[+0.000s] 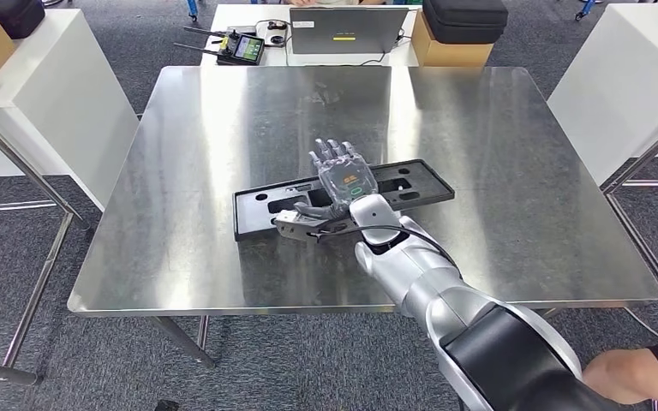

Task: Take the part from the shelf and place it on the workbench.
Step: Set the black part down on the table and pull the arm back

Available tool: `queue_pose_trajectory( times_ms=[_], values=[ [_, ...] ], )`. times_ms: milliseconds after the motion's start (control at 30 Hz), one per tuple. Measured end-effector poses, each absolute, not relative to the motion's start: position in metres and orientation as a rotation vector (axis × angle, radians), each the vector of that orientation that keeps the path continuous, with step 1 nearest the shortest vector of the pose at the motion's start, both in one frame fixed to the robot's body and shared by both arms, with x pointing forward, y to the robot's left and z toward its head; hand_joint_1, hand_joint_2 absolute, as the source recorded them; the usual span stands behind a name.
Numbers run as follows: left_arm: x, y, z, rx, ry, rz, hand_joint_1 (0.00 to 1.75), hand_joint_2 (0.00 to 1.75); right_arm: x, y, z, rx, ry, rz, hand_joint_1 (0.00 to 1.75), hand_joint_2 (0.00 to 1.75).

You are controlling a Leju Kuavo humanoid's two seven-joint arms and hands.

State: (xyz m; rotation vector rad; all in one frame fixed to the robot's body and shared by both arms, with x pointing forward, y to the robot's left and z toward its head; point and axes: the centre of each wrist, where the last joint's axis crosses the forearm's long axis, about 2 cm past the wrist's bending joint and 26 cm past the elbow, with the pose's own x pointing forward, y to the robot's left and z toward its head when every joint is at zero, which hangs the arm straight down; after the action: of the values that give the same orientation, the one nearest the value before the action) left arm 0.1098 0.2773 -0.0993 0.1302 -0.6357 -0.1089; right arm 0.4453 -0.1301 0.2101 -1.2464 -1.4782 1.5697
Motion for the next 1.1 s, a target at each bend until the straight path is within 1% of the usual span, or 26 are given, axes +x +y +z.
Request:
queue_pose_trajectory(
  times_ms=[267,367,467,600,700,767,900,967,1033,1100],
  values=[
    [0.110,0.277,-0.099,0.130,-0.636,-0.109,0.00,0.00,0.445,-0.127,0.213,-1.239,-1.509,1.550,0.00,0.00],
    [0.109,0.277,-0.099,0.131,-0.639,-0.107,0.00,0.00,0.445,-0.125,0.218,-1.202,-1.657,1.480,0.00,0.00],
    [0.109,0.276,-0.099,0.137,-0.642,-0.100,0.00,0.00,0.441,-0.115,0.227,-1.035,-1.884,1.321,0.00,0.00],
    [0.105,0.276,-0.100,0.143,-0.643,-0.088,0.00,0.00,0.424,-0.099,0.234,-0.707,-2.081,1.024,0.00,0.00],
    [0.100,0.276,-0.101,0.145,-0.639,-0.084,0.00,0.00,0.408,-0.100,0.236,-0.436,-2.178,0.789,0.00,0.00],
    [0.098,0.277,-0.102,0.146,-0.638,-0.080,0.00,0.00,0.395,-0.106,0.236,-0.086,-2.246,0.569,0.00,0.00],
    [0.096,0.277,-0.102,0.150,-0.645,-0.074,0.00,0.00,0.355,-0.126,0.234,0.784,-2.314,0.073,0.00,0.00],
    [0.096,0.277,-0.102,0.156,-0.647,-0.075,0.00,0.00,0.330,-0.141,0.231,1.092,-2.334,-0.086,0.00,0.00],
    [0.095,0.278,-0.103,0.166,-0.655,-0.075,0.00,0.00,0.305,-0.159,0.226,1.216,-2.389,-0.152,0.00,0.00],
    [0.094,0.278,-0.103,0.177,-0.663,-0.074,0.00,0.00,0.280,-0.177,0.222,1.225,-2.457,-0.178,0.00,0.00]
  ],
)
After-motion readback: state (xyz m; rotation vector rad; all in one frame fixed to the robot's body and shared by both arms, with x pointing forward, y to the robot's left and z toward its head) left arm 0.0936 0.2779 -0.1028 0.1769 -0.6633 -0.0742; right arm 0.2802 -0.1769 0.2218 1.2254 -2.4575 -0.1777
